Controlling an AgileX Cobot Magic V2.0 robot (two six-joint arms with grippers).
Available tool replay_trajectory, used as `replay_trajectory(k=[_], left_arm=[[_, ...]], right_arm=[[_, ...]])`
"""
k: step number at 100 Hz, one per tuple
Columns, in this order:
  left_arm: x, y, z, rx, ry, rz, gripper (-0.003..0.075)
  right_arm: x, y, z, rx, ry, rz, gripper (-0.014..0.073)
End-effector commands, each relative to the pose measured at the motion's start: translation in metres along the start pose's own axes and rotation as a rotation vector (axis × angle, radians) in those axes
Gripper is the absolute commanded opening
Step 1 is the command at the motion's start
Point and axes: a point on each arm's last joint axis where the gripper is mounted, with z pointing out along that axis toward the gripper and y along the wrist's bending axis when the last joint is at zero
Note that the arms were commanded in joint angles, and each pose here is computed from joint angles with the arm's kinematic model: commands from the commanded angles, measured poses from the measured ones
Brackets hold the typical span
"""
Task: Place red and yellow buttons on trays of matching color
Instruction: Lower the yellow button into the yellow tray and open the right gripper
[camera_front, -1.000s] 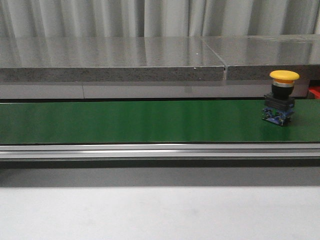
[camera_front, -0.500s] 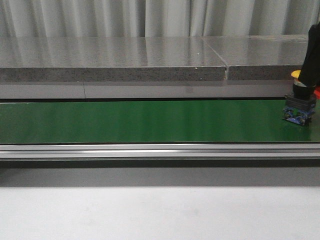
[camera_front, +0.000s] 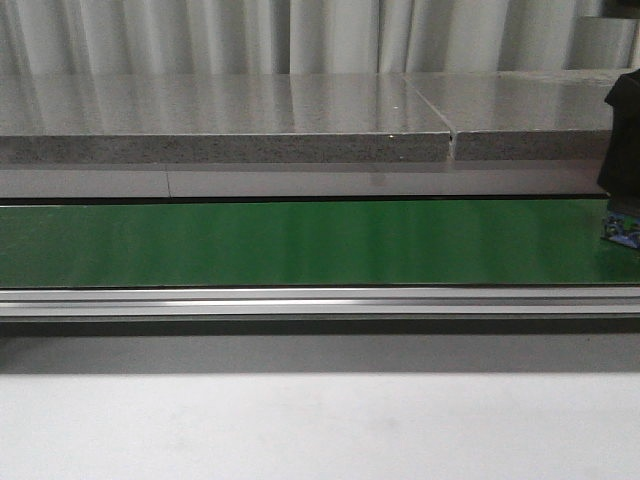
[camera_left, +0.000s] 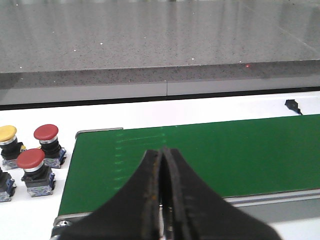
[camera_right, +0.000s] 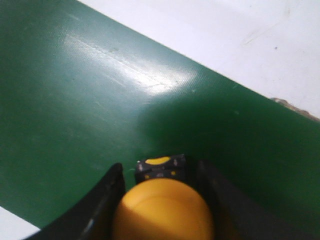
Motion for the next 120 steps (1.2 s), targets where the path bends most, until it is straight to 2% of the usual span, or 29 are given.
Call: replay_trajectory(k=[1, 9, 21, 39, 53, 72, 88, 103, 120], left_arm=[[-0.015, -0.001, -0.003, 0.009, -0.098, -0.011, -0.0019], [-0.015, -0.001, -0.003, 0.009, -0.098, -0.011, -0.0019], [-0.015, -0.001, -0.003, 0.009, -0.098, -0.011, -0.0019], [-0.015, -0.001, -0.003, 0.009, -0.098, -0.011, -0.0019], [-0.015, -0.001, -0.003, 0.009, -0.098, -0.011, -0.0019], [-0.015, -0.001, -0.003, 0.009, -0.098, -0.011, -0.0019], [-0.015, -0.001, -0.003, 0.009, -0.098, -0.011, -0.0019], [-0.015, -0.001, -0.003, 0.009, -0.098, -0.011, -0.0019], [-0.015, -0.001, -0.003, 0.009, -0.098, -0.011, -0.0019]], right_arm=[[-0.01, 0.003, -0.02, 0.014, -0.074, -0.003, 0.0103], [-0.008, 0.004, -0.024, 0.009, -0.068, 0.032, 0.0045], [-0.002, -0.002, -0.042, 0.038, -0.074, 0.115, 0.0043], [0.014, -0.019, -0.093, 0.164, -0.168, 0.236, 0.0043], [0.037, -0.042, -0.134, 0.288, -0.254, 0.394, 0.0043], [0.073, -0.083, -0.166, 0.452, -0.338, 0.631, 0.0043], [0.095, -0.112, -0.177, 0.563, -0.416, 0.785, 0.0043], [0.102, -0.133, -0.179, 0.64, -0.488, 0.829, 0.0043], [0.114, -0.157, -0.16, 0.642, -0.432, 0.882, 0.0043]])
